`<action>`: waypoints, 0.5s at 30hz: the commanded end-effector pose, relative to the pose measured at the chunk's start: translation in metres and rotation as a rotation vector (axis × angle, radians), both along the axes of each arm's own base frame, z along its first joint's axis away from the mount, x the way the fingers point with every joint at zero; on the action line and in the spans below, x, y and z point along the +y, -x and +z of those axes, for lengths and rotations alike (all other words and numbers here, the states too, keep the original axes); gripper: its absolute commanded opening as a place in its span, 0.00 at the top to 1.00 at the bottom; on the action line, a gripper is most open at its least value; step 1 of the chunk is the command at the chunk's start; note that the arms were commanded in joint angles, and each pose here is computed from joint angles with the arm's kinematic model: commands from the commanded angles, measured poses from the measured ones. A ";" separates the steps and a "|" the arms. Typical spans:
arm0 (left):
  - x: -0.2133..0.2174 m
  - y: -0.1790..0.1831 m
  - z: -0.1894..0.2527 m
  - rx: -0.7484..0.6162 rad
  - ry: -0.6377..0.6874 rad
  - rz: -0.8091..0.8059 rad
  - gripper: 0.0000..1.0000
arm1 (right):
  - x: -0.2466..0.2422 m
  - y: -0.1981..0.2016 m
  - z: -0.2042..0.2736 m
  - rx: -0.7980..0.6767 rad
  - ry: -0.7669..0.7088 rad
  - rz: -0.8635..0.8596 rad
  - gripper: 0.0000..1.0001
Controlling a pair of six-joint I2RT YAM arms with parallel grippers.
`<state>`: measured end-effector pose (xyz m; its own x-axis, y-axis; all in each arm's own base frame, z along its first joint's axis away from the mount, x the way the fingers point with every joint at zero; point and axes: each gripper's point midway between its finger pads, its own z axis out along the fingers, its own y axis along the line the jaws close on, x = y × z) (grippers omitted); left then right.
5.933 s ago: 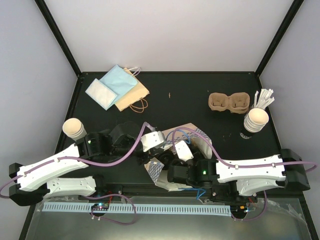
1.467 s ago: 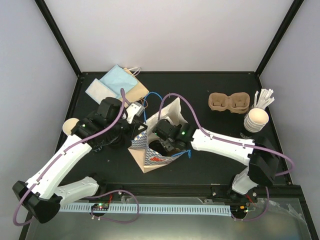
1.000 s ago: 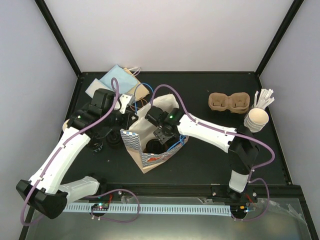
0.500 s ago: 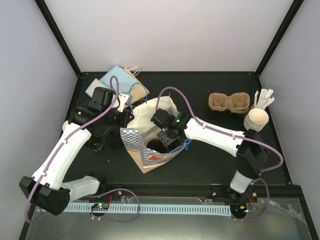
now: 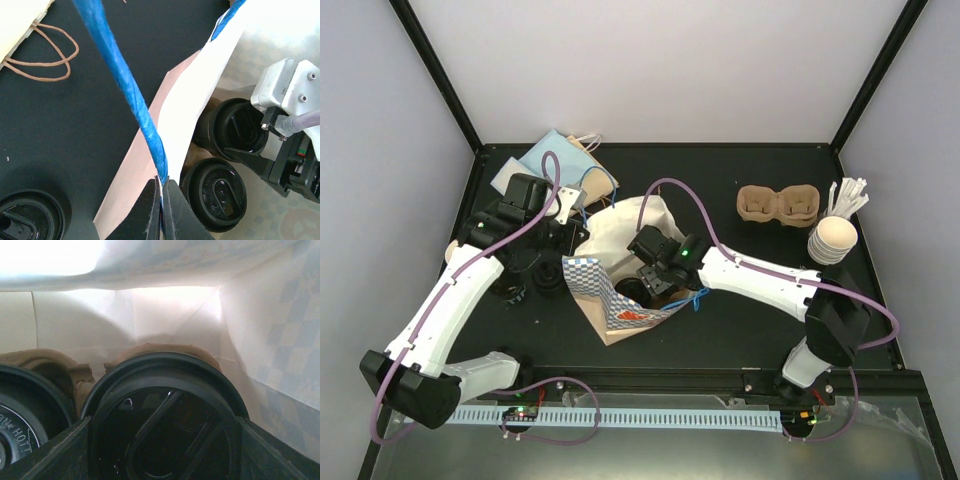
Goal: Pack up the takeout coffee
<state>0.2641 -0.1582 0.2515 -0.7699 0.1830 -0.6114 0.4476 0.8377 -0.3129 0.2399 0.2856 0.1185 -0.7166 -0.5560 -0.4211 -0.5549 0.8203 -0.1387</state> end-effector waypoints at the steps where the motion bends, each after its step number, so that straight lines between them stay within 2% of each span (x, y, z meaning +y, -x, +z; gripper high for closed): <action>1: -0.002 0.003 0.005 0.011 0.012 -0.030 0.99 | -0.062 0.058 -0.083 0.278 0.325 -0.010 0.55; 7: -0.007 0.006 0.007 0.018 0.030 -0.057 0.98 | -0.067 0.056 -0.079 0.254 0.351 -0.011 0.55; 15: -0.010 0.009 0.015 0.003 0.053 -0.080 0.97 | -0.048 0.037 -0.044 0.203 0.209 -0.022 0.53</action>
